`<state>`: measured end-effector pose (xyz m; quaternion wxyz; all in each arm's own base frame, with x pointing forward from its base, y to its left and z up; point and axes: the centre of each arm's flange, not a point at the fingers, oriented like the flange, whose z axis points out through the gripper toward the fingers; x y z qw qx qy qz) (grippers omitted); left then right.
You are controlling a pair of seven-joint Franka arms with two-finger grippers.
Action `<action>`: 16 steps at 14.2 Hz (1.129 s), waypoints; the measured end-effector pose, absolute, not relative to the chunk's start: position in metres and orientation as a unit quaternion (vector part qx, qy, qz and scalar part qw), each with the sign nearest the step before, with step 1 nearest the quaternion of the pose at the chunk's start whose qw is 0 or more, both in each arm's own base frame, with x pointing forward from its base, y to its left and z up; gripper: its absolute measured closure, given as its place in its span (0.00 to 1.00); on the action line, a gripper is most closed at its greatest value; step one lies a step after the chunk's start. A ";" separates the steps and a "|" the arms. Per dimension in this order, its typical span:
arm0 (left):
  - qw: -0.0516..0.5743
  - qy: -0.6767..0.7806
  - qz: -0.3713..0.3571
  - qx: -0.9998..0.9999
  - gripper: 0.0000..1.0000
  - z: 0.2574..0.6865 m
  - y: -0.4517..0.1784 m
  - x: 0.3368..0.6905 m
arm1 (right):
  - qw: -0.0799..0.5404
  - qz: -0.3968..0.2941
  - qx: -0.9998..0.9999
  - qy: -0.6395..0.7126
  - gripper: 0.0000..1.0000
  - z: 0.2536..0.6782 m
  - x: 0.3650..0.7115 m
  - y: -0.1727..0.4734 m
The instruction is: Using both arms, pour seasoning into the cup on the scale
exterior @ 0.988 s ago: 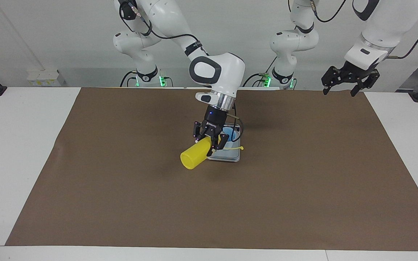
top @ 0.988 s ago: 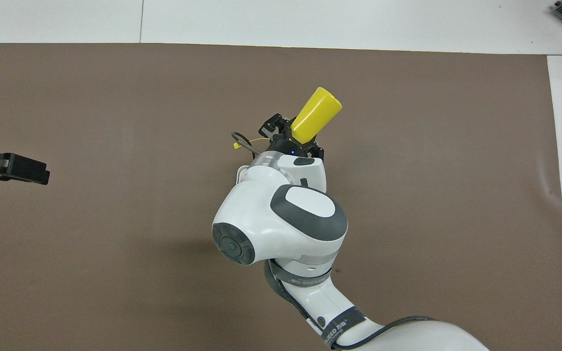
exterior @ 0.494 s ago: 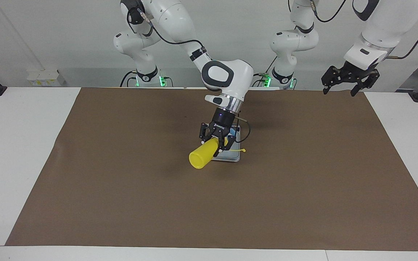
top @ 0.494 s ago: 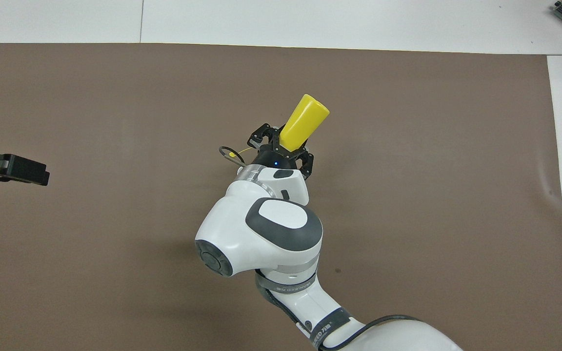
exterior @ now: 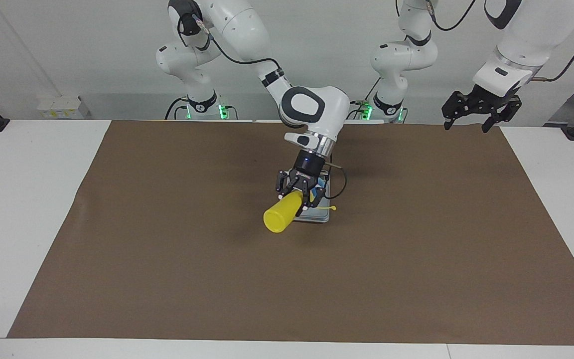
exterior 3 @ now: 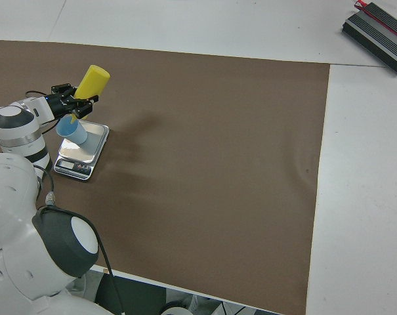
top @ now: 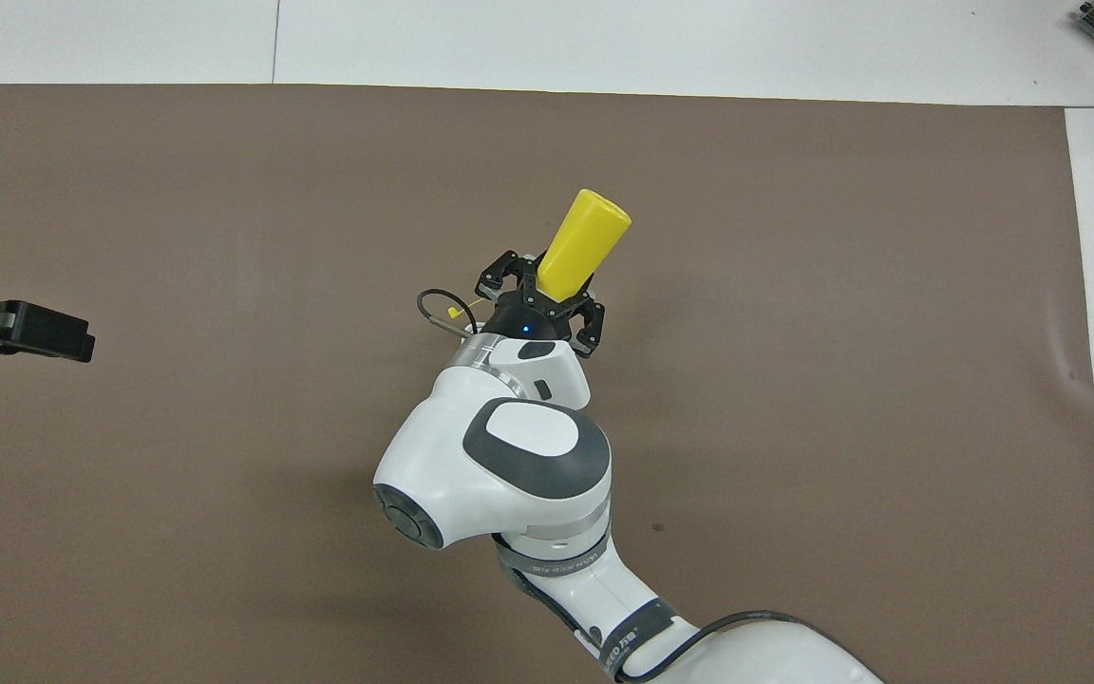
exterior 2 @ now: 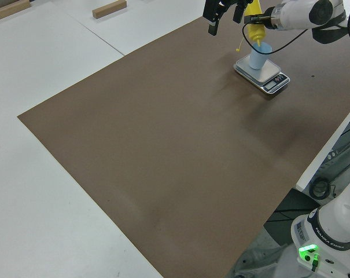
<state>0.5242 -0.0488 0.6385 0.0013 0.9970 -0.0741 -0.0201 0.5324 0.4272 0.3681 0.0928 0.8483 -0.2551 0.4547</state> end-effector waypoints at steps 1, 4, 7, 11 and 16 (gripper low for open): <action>0.001 -0.074 -0.020 0.997 0.00 0.638 -0.048 0.524 | 0.093 0.455 0.848 -0.255 0.48 0.368 0.532 0.428; 0.001 -0.073 -0.020 0.997 0.00 0.638 -0.048 0.524 | 0.091 0.455 0.849 -0.255 0.48 0.369 0.531 0.429; 0.001 -0.073 -0.020 0.997 0.00 0.638 -0.048 0.524 | 0.080 0.431 0.854 -0.282 0.48 0.375 0.529 0.431; 0.001 -0.073 -0.020 0.997 0.00 0.638 -0.048 0.524 | 0.042 0.372 0.856 -0.357 0.48 0.412 0.525 0.424; 0.001 -0.073 -0.020 0.997 0.00 0.638 -0.048 0.524 | -0.007 0.270 0.838 -0.475 0.48 0.455 0.536 0.390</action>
